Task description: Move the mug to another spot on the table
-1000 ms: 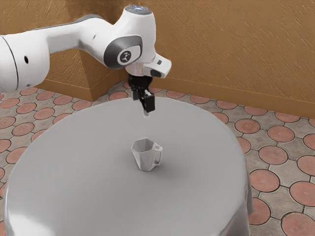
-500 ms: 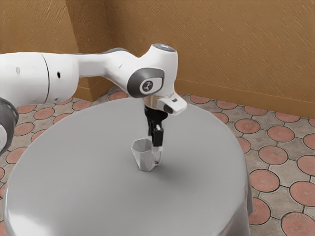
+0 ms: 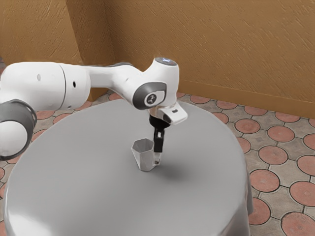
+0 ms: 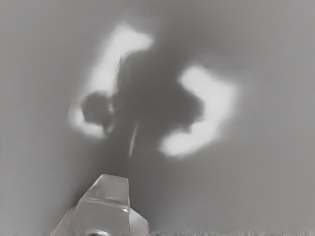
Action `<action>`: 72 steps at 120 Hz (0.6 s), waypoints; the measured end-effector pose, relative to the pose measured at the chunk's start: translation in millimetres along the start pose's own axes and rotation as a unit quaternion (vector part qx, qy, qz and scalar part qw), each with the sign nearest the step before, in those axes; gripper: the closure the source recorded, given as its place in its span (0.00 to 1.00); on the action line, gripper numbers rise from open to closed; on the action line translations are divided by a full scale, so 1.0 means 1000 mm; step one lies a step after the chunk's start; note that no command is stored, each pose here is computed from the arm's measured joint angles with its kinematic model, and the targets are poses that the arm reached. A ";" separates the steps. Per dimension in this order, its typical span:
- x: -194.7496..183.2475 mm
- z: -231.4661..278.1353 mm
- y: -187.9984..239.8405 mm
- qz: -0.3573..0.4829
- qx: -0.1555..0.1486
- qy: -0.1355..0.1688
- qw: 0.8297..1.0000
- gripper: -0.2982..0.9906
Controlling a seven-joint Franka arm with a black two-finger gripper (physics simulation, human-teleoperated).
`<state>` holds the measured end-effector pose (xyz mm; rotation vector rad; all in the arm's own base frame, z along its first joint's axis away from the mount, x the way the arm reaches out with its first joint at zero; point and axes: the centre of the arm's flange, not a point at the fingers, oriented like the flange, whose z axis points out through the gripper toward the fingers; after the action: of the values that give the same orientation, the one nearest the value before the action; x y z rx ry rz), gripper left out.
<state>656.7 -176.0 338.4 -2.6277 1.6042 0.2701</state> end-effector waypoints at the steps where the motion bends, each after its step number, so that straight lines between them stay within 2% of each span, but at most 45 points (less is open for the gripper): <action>1: 0.000 0.001 -0.001 0.001 0.000 0.000 1.000 0.23; 46: 0.006 0.035 -0.017 0.039 -0.013 -0.001 0.999 0.24; 72: 0.007 0.036 -0.018 0.058 -0.006 -0.007 0.998 0.41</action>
<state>670.8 -168.7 300.6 -2.5388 1.7585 0.3045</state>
